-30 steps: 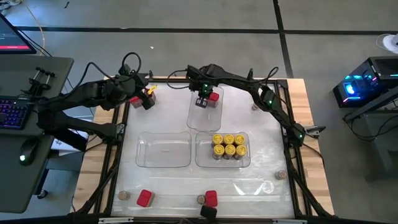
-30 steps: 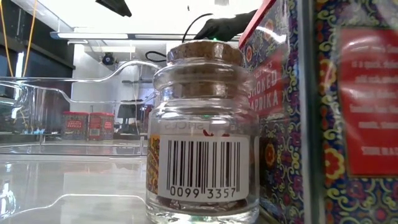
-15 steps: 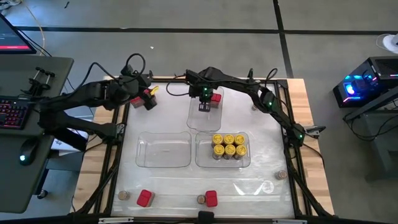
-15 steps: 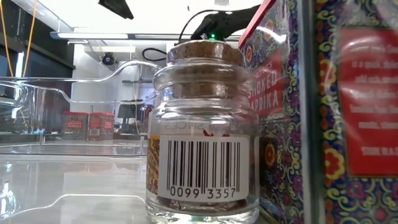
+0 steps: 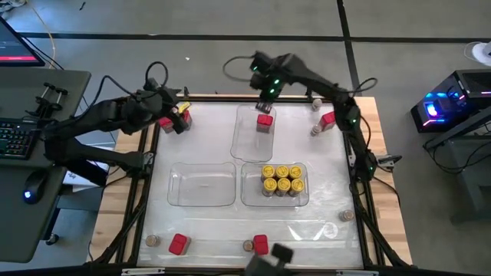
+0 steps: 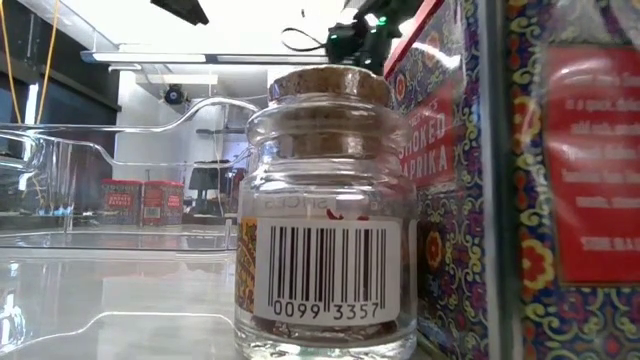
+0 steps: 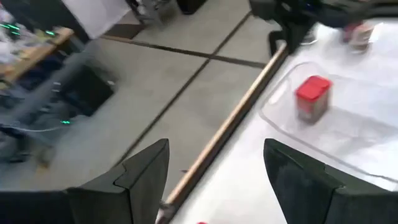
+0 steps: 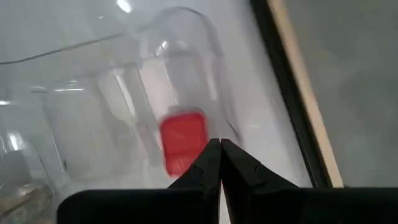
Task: Sort spices by type
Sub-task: Put the red seasoning can into the top transparent bin
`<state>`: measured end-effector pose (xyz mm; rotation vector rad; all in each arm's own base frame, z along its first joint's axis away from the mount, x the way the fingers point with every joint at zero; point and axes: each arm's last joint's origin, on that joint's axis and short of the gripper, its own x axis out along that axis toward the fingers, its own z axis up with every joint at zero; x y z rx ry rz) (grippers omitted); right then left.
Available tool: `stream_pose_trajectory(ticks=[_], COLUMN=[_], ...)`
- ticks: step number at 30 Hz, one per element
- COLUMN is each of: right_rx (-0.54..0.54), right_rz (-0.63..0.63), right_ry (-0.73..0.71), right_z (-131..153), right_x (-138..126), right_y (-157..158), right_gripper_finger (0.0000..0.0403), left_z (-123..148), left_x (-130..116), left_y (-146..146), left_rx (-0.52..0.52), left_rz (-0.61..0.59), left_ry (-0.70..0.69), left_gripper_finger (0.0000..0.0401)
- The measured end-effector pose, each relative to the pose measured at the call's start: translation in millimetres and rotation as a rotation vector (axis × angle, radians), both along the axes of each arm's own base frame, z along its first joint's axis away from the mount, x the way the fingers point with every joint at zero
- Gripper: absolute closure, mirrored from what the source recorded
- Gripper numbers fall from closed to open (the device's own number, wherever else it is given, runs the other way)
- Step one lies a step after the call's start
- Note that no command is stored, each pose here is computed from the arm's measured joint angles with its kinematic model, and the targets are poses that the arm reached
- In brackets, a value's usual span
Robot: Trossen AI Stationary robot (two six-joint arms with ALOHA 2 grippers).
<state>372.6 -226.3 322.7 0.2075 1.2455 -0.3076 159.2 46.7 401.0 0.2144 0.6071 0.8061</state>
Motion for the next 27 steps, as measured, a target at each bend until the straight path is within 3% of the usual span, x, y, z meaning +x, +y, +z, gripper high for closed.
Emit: stream_pose_trajectory(ticks=[5,16,23,27], right_rx=[0.03,0.039,0.06,0.089], right_rz=[-0.131,-0.245,-0.436,-0.76], right_ry=[0.02,0.056,0.013,-0.12], right_z=[16,29,-28,-40], right_x=[-35,-88,-166,-210], right_y=[-22,-34,16,46], right_gripper_finger=[0.0403,0.0403,0.0403,0.0403], left_z=[0,-1,-1,0], left_x=[-3,-5,-7,-8], left_y=[5,14,19,21], left_rx=[-0.06,-0.095,-0.096,-0.096], left_rz=[-0.03,-0.022,0.001,0.018], left_ry=[-0.027,-0.035,-0.037,-0.049], left_gripper_finger=[0.0153,0.0153,0.0153,0.0153])
